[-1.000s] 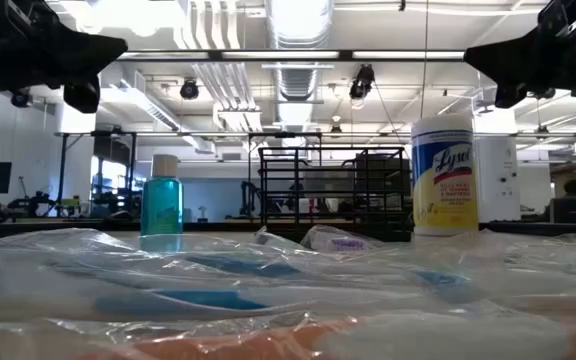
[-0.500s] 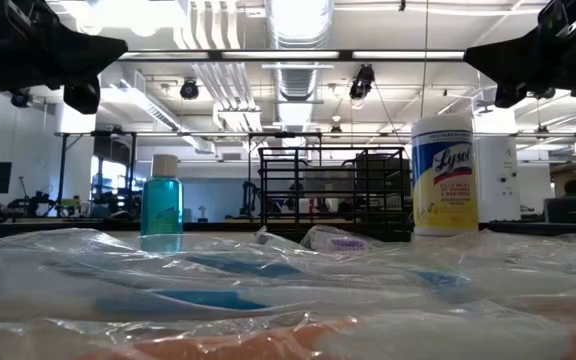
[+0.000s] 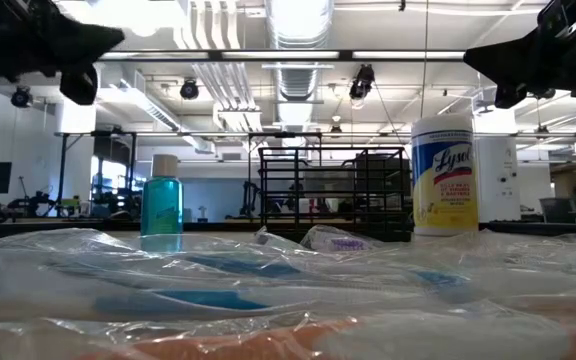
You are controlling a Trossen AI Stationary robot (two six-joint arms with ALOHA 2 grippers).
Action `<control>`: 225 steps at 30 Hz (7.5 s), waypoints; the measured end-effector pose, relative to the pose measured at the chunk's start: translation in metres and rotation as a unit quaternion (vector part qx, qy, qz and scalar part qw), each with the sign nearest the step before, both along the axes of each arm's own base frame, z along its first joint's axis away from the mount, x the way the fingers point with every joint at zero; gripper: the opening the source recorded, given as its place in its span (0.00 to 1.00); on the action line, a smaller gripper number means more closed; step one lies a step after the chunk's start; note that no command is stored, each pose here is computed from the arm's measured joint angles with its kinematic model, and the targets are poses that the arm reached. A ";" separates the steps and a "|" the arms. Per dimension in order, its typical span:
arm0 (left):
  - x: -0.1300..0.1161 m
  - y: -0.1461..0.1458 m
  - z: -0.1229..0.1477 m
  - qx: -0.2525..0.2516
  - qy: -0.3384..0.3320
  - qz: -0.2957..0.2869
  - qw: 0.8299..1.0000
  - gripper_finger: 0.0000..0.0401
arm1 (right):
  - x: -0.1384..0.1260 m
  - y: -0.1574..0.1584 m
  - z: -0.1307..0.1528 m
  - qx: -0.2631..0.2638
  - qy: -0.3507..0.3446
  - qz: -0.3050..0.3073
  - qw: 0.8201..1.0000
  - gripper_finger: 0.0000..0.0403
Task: Pick & Place toothbrushing station
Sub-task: Put the top blue mouthwash into the mesh organizer
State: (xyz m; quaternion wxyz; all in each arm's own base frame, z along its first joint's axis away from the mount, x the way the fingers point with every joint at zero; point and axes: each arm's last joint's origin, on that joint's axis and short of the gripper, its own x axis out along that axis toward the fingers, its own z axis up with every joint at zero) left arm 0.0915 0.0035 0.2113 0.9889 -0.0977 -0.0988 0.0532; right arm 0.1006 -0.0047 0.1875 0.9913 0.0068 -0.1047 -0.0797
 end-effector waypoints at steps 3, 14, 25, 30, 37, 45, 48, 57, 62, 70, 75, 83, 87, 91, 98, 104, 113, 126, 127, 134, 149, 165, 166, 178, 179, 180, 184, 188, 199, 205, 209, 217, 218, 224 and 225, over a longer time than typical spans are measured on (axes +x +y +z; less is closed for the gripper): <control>-0.003 0.000 0.025 0.001 0.012 0.003 1.000 0.02 | 0.000 0.000 0.000 -0.002 0.000 0.000 1.000 0.09; 0.028 0.003 0.101 0.016 0.176 0.044 0.983 0.01 | 0.000 0.000 0.000 -0.004 0.003 -0.001 1.000 0.09; 0.091 0.003 0.117 -0.017 0.359 0.059 0.931 0.03 | 0.000 0.000 -0.001 -0.004 0.007 -0.001 1.000 0.09; 0.113 -0.003 0.116 -0.057 0.374 0.055 0.924 0.11 | 0.000 0.000 -0.001 -0.004 0.008 -0.001 1.000 0.09; 0.136 -0.016 0.108 -0.092 0.426 0.040 0.899 0.32 | 0.001 0.000 -0.003 -0.012 0.019 -0.003 1.000 0.09; 0.152 -0.034 0.088 -0.067 0.527 0.018 0.847 0.45 | 0.001 -0.002 -0.003 -0.006 0.017 -0.037 0.999 0.09; 0.163 -0.041 0.079 -0.060 0.546 0.013 0.836 0.45 | 0.000 -0.003 -0.003 0.004 0.017 -0.058 0.998 0.09; 0.183 -0.051 0.067 -0.090 0.578 -0.004 0.811 0.47 | 0.001 -0.004 -0.004 0.006 0.021 -0.064 0.998 0.09; 0.192 -0.054 0.051 -0.106 0.608 -0.021 0.786 0.48 | 0.001 -0.004 -0.004 0.005 0.023 -0.064 0.998 0.09; 0.199 -0.055 0.035 -0.102 0.635 -0.011 0.766 0.48 | 0.001 -0.004 -0.004 0.005 0.023 -0.065 0.998 0.09; 0.199 -0.055 0.031 -0.103 0.645 -0.007 0.758 0.48 | 0.001 -0.004 -0.004 0.005 0.023 -0.064 0.998 0.09; 0.202 -0.057 0.024 -0.111 0.653 0.000 0.749 0.48 | 0.001 -0.004 -0.004 0.005 0.023 -0.065 0.998 0.09; 0.204 -0.057 0.021 -0.110 0.657 0.001 0.746 0.48 | 0.001 -0.004 -0.004 0.005 0.023 -0.065 0.998 0.09; 0.204 -0.057 0.021 -0.110 0.657 0.002 0.746 0.48 | 0.001 -0.004 -0.004 0.005 0.023 -0.065 0.998 0.09; 0.203 -0.057 0.017 -0.109 0.656 0.002 0.747 0.48 | 0.001 -0.004 -0.004 0.005 0.023 -0.065 0.998 0.09; 0.203 -0.056 0.016 -0.103 0.655 0.011 0.749 0.47 | 0.001 -0.004 -0.004 0.005 0.023 -0.065 0.998 0.09; 0.203 -0.056 0.016 -0.101 0.655 0.010 0.749 0.30 | 0.001 -0.004 -0.004 0.005 0.023 -0.065 0.998 0.09; 0.203 -0.058 0.016 -0.087 0.656 0.000 0.749 0.25 | 0.001 -0.004 -0.004 0.005 0.023 -0.065 0.998 0.09; 0.203 -0.058 0.016 -0.087 0.656 0.000 0.749 0.24 | 0.001 -0.004 -0.004 0.005 0.023 -0.065 0.998 0.09; 0.204 -0.058 0.019 -0.082 0.654 -0.005 0.752 0.24 | 0.001 -0.004 -0.004 0.005 0.023 -0.065 0.998 0.09; 0.212 -0.061 0.009 -0.092 0.662 -0.008 0.744 0.24 | 0.001 -0.004 -0.004 0.005 0.024 -0.065 0.998 0.09; 0.229 -0.072 0.009 -0.071 0.678 -0.014 0.731 0.45 | 0.001 -0.004 -0.004 0.004 0.025 -0.065 0.998 0.09; 0.228 -0.072 0.007 -0.068 0.683 -0.011 0.727 0.45 | 0.001 -0.004 -0.004 0.004 0.026 -0.065 0.998 0.09; 0.224 -0.069 0.029 -0.071 0.654 0.008 0.753 0.46 | 0.001 -0.004 -0.005 0.005 0.027 -0.065 0.998 0.09; 0.224 -0.069 0.032 -0.080 0.652 0.012 0.754 0.46 | 0.001 -0.004 -0.005 0.005 0.028 -0.065 0.997 0.09; 0.222 -0.069 0.035 -0.086 0.651 0.016 0.754 0.46 | 0.001 -0.004 -0.005 0.004 0.028 -0.065 0.998 0.09; 0.218 -0.069 0.045 -0.101 0.645 0.016 0.757 0.46 | 0.001 -0.004 -0.005 0.004 0.030 -0.065 0.997 0.09; 0.214 -0.070 0.037 -0.117 0.664 0.016 0.738 0.46 | 0.002 -0.004 -0.005 0.004 0.031 -0.065 0.997 0.09; 0.213 -0.070 0.021 -0.114 0.665 0.013 0.738 0.46 | 0.002 -0.004 -0.005 0.004 0.031 -0.065 0.997 0.09; 0.215 -0.071 0.022 -0.104 0.660 0.004 0.744 0.46 | 0.002 -0.004 -0.005 0.004 0.031 -0.065 0.997 0.09; 0.214 -0.071 0.021 -0.100 0.660 0.001 0.745 0.46 | 0.002 -0.004 -0.005 0.004 0.031 -0.065 0.997 0.09; 0.214 -0.071 0.018 -0.097 0.661 0.001 0.744 0.43 | 0.002 -0.004 -0.005 0.004 0.031 -0.065 0.997 0.09; 0.214 -0.071 0.018 -0.096 0.661 0.000 0.744 0.42 | 0.002 -0.004 -0.005 0.004 0.031 -0.065 0.997 0.09; 0.215 -0.071 0.018 -0.089 0.659 -0.001 0.747 0.26 | 0.002 -0.004 -0.005 0.004 0.031 -0.065 0.997 0.09; 0.215 -0.071 0.018 -0.088 0.659 -0.002 0.747 0.23 | 0.002 -0.004 -0.005 0.004 0.031 -0.065 0.997 0.09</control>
